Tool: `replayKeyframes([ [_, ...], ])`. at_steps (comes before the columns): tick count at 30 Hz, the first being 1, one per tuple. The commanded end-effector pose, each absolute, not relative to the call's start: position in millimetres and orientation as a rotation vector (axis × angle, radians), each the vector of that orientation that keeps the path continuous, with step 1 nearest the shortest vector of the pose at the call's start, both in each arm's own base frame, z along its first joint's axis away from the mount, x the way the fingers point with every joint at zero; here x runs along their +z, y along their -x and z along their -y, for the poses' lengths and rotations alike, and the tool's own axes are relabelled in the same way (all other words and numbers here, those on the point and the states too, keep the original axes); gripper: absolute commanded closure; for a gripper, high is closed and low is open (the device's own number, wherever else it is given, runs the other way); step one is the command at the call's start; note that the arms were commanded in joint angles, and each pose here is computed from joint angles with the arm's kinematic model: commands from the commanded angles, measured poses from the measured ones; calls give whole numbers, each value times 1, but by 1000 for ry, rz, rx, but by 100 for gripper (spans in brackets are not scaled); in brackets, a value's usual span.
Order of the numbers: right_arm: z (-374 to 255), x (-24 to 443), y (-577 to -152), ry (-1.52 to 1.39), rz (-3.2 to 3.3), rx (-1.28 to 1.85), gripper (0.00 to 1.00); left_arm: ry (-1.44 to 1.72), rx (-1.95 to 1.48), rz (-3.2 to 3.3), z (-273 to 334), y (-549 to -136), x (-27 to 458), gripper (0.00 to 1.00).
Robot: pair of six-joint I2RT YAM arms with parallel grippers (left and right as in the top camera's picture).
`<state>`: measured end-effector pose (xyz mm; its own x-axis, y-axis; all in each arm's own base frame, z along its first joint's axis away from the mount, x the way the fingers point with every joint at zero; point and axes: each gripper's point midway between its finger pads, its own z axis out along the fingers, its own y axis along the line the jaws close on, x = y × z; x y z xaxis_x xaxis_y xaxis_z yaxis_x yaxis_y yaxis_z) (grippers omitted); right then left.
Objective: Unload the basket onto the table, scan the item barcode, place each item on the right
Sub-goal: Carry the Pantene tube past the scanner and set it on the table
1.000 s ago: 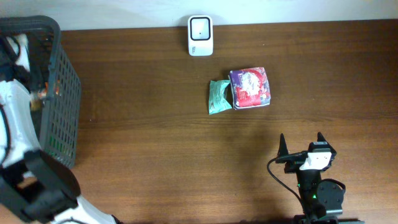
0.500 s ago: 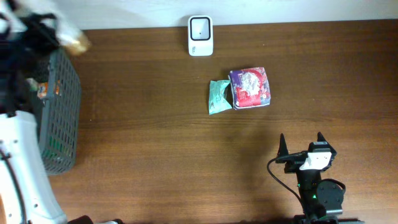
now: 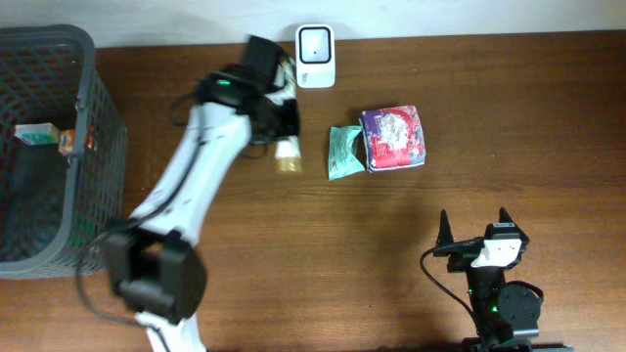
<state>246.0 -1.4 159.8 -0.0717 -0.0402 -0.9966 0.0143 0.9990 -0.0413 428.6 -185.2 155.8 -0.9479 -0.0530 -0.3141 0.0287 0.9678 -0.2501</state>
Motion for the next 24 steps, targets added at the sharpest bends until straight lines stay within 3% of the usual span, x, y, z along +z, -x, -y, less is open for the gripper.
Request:
replayKeyframes([
  [1,2,156,-246,21,-1646,-56,1,-56,-262,-2864,204,-432,109,100],
  [6,2,156,-246,21,-1646,-56,1,-76,-278,-2968,227,-421,60,99],
  [10,2,156,-246,21,-1646,-56,1,-108,-324,-2985,240,-415,57,80],
  [11,2,156,-246,21,-1647,-56,1,-114,-335,-2986,242,-413,57,71],
  [13,2,156,-246,21,-1646,-56,1,-126,-402,-2997,250,-410,59,6],
  [16,2,156,-246,21,-1647,-56,1,-197,-484,-2964,256,-416,74,0],
  [19,2,157,-246,21,-1646,-56,1,-153,-519,-2880,247,-443,123,1],
  [24,2,156,-246,21,-1646,-56,1,10,-528,-2601,183,-489,266,1],
])
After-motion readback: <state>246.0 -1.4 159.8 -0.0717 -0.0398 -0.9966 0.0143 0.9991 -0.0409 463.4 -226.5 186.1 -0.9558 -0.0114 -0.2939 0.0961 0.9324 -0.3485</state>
